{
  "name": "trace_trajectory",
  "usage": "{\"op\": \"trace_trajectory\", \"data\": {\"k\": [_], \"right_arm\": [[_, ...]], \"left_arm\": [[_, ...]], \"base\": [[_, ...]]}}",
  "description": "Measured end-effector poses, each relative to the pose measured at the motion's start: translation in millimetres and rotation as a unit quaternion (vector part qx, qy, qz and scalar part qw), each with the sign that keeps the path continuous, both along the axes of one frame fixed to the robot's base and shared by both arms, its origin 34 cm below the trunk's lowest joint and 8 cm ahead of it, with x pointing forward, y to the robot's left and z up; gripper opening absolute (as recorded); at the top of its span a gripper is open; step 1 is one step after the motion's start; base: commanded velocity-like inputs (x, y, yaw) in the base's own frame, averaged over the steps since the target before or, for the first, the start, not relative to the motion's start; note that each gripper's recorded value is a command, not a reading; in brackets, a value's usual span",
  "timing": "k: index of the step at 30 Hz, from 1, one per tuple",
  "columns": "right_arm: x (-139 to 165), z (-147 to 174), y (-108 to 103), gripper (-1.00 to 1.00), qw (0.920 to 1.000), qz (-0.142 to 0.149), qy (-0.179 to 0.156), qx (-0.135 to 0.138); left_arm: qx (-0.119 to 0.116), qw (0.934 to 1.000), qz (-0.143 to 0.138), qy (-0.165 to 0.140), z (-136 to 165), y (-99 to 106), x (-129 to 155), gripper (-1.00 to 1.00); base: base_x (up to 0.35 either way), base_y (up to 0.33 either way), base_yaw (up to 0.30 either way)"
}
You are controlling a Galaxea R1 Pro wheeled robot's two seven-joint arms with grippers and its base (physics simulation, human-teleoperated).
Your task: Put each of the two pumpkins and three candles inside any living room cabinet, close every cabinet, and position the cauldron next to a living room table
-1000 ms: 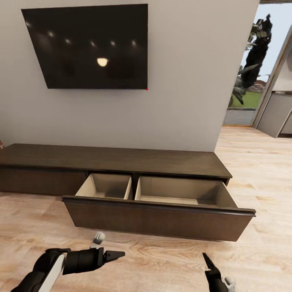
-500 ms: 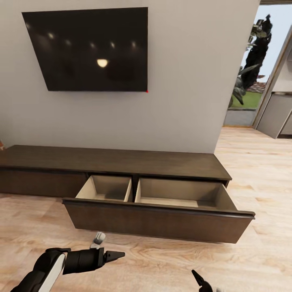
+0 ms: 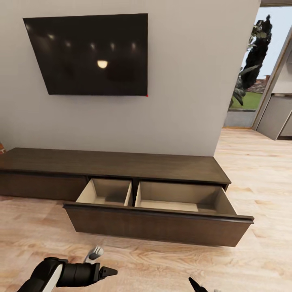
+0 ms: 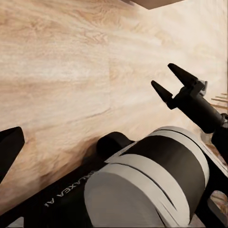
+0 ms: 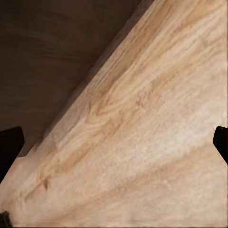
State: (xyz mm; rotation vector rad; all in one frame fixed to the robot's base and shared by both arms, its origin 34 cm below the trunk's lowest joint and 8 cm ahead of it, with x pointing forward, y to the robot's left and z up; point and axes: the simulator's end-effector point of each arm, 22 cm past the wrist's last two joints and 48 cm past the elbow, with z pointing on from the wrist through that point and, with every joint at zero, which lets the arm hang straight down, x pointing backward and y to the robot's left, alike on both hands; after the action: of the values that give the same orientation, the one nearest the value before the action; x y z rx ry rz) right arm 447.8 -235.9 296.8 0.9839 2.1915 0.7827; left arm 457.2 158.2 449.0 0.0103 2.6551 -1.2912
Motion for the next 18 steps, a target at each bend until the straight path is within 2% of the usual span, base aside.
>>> {"op": "trace_trajectory", "data": {"k": [3,6,11,15,18], "right_arm": [[-9.1,-4.6,1.9,1.0,0.9993,0.013,0.032,-0.011],[-17.2,-6.9,3.0,1.0,0.9974,0.034,0.056,-0.029],[-16.1,3.9,9.6,1.0,0.9953,0.069,0.054,-0.041],[-13.3,13.4,10.6,1.0,0.9949,0.075,0.05,-0.045],[-12.1,15.6,13.8,1.0,0.9949,0.081,0.046,-0.038]], "left_arm": [[0.034,0.9992,0.01,0.02,-19.4,12.8,-7.2,1.0],[0.069,0.9972,0.02,0.02,-40.4,26.1,-12.3,1.0],[0.111,0.9933,0.03,0.014,-49.7,41.7,-11.1,1.0],[0.124,0.9915,0.036,0.014,-45.8,48.4,-8.5,1.0],[0.121,0.9915,0.032,0.037,-52.5,51.4,-25.4,1.0]], "base": [[0.0,0.0,0.0],[0.0,0.0,0.0],[0.0,0.0,0.0],[0.0,0.0,0.0],[0.044,0.0,0.0]]}}
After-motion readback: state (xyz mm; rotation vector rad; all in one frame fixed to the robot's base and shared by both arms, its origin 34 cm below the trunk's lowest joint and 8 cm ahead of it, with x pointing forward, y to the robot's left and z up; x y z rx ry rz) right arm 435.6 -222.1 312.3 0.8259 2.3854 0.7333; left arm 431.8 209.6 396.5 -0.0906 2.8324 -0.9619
